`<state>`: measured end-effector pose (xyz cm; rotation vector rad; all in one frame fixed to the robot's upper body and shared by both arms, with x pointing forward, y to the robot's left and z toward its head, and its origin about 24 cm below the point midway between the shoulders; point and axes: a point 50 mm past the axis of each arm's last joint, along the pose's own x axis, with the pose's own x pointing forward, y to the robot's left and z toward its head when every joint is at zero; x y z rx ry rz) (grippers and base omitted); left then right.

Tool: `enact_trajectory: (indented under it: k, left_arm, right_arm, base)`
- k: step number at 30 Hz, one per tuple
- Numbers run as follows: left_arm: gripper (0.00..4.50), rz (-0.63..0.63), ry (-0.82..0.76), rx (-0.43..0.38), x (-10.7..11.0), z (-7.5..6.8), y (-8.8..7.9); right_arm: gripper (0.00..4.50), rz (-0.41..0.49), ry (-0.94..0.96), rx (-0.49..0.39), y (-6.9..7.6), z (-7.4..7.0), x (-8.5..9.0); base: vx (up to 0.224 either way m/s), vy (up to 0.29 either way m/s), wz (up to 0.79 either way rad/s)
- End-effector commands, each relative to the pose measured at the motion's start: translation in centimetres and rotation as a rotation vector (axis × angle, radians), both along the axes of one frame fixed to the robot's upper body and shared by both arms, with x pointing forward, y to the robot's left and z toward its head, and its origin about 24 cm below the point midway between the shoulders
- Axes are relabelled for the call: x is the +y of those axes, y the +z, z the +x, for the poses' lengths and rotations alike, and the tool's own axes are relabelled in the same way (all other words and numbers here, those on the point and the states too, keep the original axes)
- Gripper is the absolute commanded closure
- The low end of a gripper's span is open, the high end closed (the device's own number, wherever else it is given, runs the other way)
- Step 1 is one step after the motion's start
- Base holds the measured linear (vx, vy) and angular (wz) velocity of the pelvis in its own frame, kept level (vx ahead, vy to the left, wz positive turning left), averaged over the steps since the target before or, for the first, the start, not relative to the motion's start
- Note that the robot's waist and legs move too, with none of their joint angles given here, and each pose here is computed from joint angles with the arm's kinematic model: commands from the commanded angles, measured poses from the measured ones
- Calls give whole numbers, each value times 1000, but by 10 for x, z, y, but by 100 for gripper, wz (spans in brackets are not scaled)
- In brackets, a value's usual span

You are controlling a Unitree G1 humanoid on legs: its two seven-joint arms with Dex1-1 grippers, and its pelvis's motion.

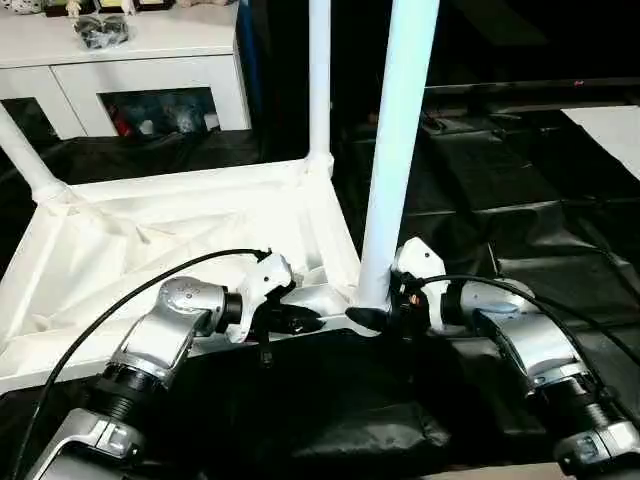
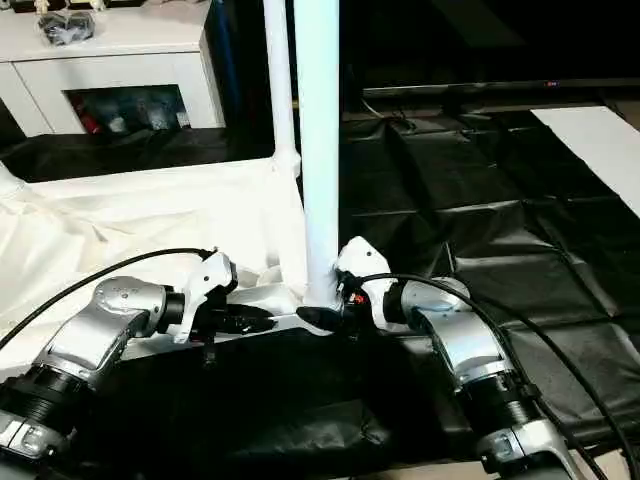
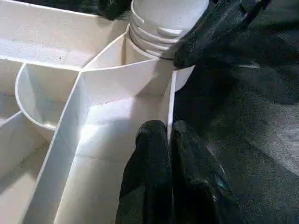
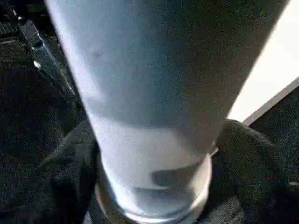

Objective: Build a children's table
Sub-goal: Rotate leg to tighten

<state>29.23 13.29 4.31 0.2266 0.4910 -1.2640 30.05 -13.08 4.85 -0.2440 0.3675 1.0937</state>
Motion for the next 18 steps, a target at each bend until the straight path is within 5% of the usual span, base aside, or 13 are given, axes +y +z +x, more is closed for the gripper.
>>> enact_trajectory:
  k: [1,11,18]
  left_arm:
    - [450,-22,97,44,4,-2,-10]
    - [450,-17,429,-55,-28,29,-3]
    - [450,-61,406,-112,-62,32,2]
  right_arm:
    - [113,-30,-62,-23,-2,6,-2]
    - [171,-76,-491,12,-37,20,22]
    - [171,2,-521,12,-32,27,59]
  base:
    - [0,0,0]
    - [0,0,0]
    - [0,0,0]
